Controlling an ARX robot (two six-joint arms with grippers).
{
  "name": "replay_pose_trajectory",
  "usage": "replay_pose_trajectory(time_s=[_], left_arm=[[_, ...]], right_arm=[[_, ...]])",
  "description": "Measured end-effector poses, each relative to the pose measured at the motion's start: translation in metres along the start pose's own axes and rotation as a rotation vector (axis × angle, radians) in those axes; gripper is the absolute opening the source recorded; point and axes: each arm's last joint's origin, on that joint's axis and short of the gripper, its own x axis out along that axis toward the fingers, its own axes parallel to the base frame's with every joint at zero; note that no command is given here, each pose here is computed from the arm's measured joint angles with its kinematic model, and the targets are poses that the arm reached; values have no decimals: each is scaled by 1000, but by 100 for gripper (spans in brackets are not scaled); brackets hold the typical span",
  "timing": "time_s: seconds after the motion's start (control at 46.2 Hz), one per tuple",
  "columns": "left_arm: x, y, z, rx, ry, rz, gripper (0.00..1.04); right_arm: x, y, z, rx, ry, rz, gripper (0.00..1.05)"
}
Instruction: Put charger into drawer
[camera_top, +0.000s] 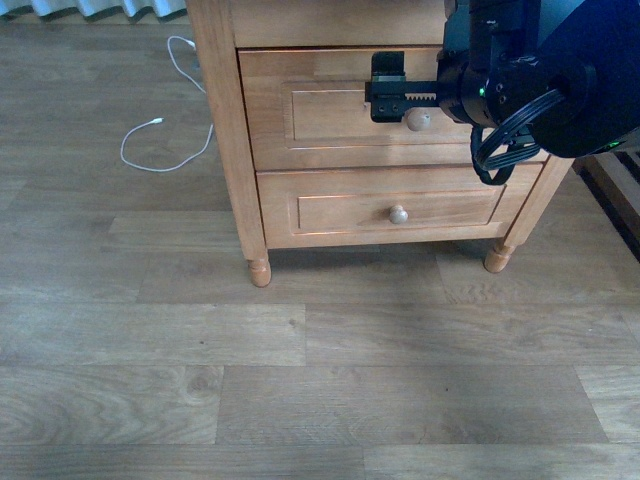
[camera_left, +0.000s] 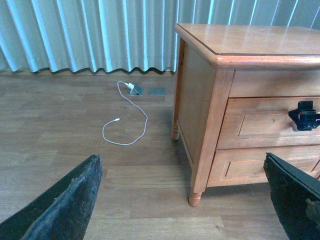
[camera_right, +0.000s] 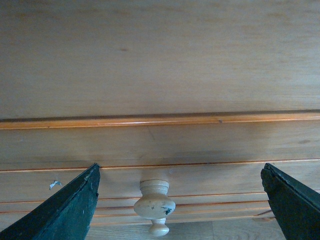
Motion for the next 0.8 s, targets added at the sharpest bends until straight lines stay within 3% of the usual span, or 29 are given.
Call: replay_pose_trajectory(time_s=[0.324,0.8], left_arm=[[0,0,0,0,0,0,99],[0,0,0,0,0,0,99]], right_arm=[[-9,-2,4,-7,-9,34,96],[-110,-9,43,-62,-78,218,96]])
